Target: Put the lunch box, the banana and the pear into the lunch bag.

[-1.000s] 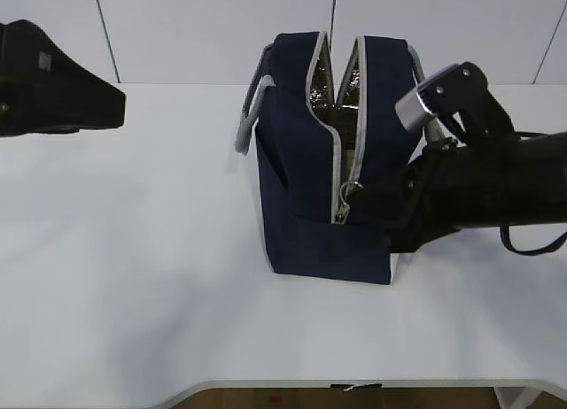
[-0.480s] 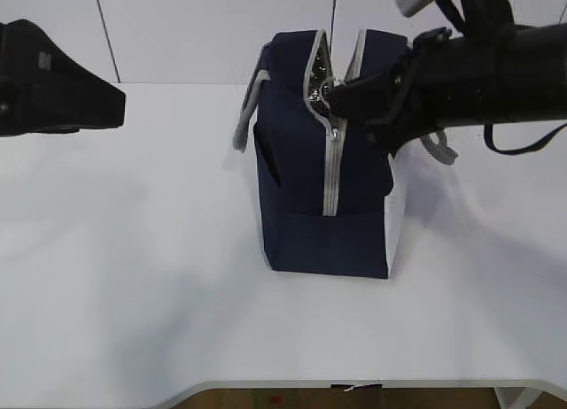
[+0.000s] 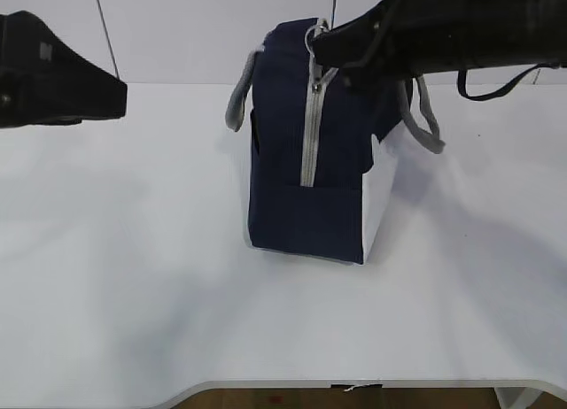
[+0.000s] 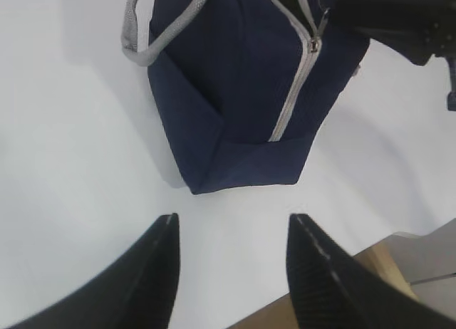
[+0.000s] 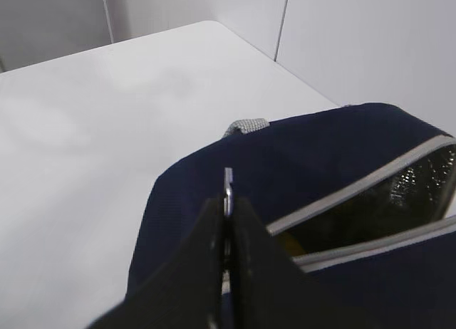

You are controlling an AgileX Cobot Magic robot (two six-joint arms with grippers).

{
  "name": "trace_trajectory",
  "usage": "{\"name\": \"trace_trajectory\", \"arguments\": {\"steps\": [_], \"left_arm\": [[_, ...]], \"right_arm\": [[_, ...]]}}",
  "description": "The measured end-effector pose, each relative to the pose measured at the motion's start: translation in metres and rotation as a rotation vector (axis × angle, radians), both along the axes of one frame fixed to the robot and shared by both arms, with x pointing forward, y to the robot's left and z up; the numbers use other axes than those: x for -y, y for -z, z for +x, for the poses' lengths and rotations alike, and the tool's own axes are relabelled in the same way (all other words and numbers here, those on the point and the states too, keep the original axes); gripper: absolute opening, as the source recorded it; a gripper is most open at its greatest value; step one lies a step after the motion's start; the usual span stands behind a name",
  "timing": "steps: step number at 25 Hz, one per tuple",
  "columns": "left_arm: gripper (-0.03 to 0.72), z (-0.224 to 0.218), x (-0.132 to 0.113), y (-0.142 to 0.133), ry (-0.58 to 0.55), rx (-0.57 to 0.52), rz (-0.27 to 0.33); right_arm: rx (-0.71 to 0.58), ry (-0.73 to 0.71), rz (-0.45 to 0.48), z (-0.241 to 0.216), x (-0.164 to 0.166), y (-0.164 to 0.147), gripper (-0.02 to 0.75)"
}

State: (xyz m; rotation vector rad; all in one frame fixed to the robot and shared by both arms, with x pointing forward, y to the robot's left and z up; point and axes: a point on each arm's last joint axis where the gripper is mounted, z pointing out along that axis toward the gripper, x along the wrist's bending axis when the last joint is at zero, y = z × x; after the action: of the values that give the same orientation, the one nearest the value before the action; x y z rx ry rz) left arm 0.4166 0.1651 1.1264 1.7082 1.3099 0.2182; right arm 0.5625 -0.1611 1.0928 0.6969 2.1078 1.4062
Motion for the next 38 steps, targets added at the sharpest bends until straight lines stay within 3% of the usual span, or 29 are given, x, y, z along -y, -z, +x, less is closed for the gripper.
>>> {"name": "trace_trajectory", "arguments": {"steps": [6,11,24,32,38], "left_arm": [[0.371,0.006,0.004,0.001,-0.004,0.027,-0.017],[0.371,0.017,0.015,0.014,0.04,0.006,0.019],[0.371,0.036,0.028,0.027,0.054,0.051,0.02],[0.371,0.051,0.036,0.035,0.019,0.099,-0.002],[0.371,0.055,0.06,0.046,0.068,0.166,0.01]], "right_arm": [[-0.028,0.001,-0.006,0.009,-0.003,0.01,0.006],[-0.001,0.004,0.013,0.012,-0.003,0.0,0.006],[0.065,0.008,0.026,0.019,-0.005,-0.021,0.006],[0.056,0.007,0.014,0.021,-0.006,-0.016,0.006],[0.0,0.012,0.016,0.031,-0.009,0.001,0.006]]}}
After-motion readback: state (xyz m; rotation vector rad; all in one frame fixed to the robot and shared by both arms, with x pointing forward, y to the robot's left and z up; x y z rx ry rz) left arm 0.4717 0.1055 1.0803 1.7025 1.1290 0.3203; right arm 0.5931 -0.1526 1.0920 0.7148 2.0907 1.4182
